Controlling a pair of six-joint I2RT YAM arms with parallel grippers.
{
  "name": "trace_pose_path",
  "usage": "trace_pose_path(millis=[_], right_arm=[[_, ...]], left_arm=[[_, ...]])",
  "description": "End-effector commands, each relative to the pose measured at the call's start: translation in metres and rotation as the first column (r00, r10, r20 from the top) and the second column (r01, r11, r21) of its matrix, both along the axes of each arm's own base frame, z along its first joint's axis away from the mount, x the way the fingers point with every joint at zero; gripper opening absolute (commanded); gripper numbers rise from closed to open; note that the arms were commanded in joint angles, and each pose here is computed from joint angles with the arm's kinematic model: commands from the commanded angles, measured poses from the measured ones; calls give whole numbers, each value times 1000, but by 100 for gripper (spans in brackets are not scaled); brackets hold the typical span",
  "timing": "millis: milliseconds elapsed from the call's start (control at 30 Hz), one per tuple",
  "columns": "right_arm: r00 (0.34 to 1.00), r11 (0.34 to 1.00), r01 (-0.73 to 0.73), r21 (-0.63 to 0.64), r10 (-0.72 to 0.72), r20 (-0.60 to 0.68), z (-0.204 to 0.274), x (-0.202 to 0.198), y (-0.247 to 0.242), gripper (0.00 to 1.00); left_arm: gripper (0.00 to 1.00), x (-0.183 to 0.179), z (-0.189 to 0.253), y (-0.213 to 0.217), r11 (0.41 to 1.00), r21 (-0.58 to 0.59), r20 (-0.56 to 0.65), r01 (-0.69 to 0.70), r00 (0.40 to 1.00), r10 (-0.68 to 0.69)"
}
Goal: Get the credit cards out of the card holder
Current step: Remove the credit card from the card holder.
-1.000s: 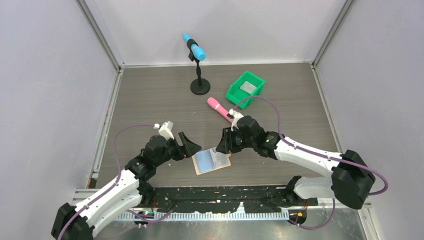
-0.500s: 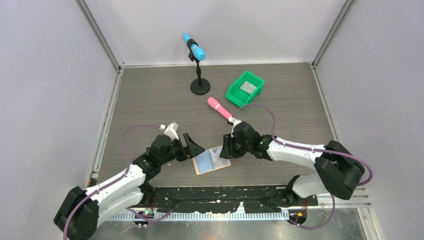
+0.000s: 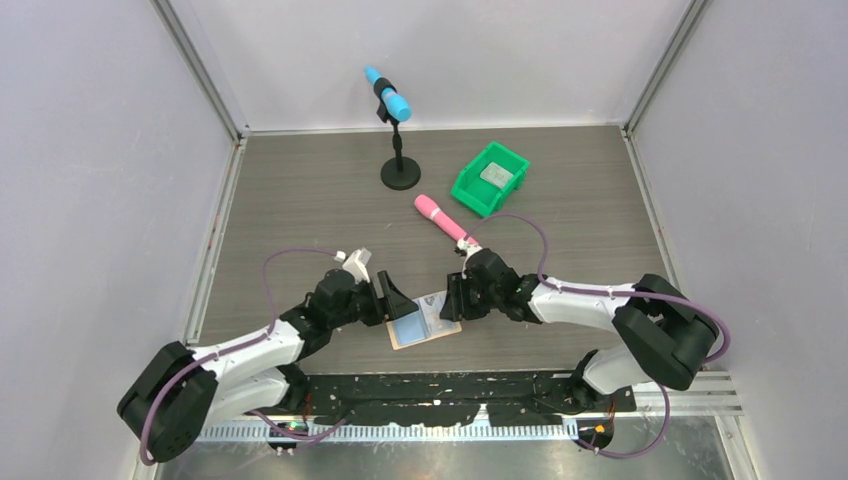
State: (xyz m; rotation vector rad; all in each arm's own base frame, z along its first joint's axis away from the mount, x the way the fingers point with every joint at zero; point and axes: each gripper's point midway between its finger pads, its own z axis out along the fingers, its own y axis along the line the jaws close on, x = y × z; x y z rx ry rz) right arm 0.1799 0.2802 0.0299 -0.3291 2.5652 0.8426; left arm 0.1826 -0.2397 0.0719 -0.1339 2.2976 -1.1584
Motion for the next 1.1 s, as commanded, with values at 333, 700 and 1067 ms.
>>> trace_pose_path(millis=[333, 700, 1067], right_arm=[[999, 998, 33, 61, -32, -21, -6, -7, 5, 20], [998, 994, 57, 95, -57, 4, 18, -3, 8, 27], [998, 993, 46, 112, -51, 42, 37, 5, 14, 30]], left_arm=[[66, 4, 1, -19, 999, -29, 26, 31, 999, -30], [61, 3, -9, -22, 999, -35, 2, 37, 999, -37], [60, 6, 3, -16, 999, -42, -3, -19, 1000, 19]])
